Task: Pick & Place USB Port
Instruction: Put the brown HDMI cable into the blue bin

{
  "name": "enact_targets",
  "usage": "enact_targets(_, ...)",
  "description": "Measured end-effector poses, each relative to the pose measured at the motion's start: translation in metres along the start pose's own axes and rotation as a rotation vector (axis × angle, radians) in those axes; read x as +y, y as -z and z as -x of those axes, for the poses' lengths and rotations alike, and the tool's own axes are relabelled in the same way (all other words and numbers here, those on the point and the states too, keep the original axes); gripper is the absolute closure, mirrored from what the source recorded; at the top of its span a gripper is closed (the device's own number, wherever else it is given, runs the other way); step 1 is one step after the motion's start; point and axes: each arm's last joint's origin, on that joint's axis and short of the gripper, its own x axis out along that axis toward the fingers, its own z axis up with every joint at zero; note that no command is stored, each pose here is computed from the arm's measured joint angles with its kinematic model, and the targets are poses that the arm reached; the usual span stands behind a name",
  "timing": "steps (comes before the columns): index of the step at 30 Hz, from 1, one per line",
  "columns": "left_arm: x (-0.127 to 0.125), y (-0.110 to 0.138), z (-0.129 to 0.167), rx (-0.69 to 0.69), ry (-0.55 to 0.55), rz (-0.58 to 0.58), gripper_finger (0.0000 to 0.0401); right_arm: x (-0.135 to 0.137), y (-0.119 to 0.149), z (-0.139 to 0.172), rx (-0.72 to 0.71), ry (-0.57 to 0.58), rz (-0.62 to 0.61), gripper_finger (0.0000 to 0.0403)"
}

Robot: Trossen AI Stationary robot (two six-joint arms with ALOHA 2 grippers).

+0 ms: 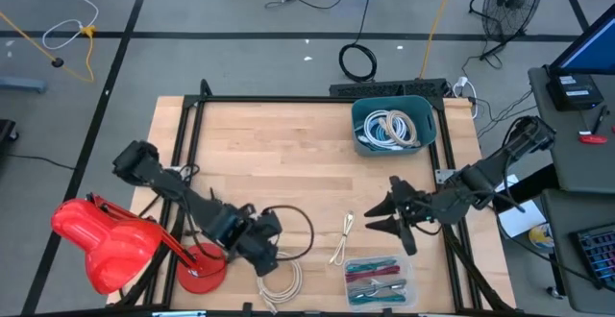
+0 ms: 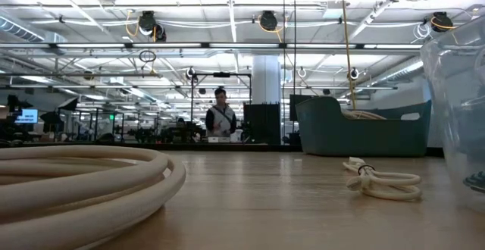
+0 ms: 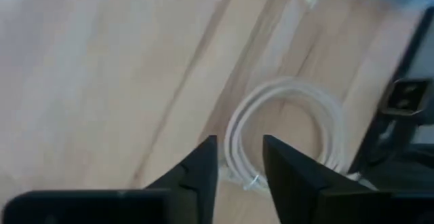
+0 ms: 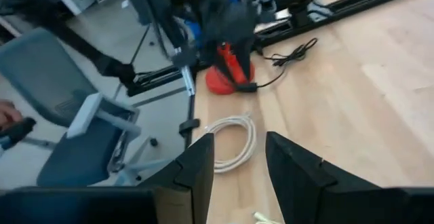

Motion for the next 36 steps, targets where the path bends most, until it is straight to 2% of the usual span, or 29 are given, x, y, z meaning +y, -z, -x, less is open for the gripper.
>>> enact_targets(3,0.002,0.012,-0.02,0.02,0.014,0.037,0.0238,-0.002,-0.001,0.0,-0.015,0.032,0.017,0.0275)
enact_targets(7,-0.004,0.013,-0.039,-0.05,0.149,-0.005,0.0186,-0.009,0.003,-0.004,-0.012,0.074,0.019,0.0275)
enact_targets(10,-0.008,0.013,-0.048,-0.088,0.22,-0.013,0.0168,-0.013,0.009,-0.008,0.002,0.093,-0.001,0.0275)
enact_targets(18,-0.014,0.019,-0.096,0.028,0.19,-0.038,0.0164,-0.019,0.023,-0.015,0.014,0.097,-0.058,0.0275)
enact_targets(22,-0.01,0.025,-0.117,0.09,0.117,-0.075,0.0164,-0.019,0.024,-0.016,0.021,0.067,-0.069,0.0275)
enact_targets(27,-0.003,0.029,-0.122,0.112,0.019,-0.1,0.0164,-0.019,0.023,-0.015,0.017,0.065,-0.07,0.0275)
enact_targets(36,0.004,0.023,-0.123,0.1,-0.023,-0.109,0.0164,-0.019,0.023,-0.014,0.016,0.062,-0.055,0.0275)
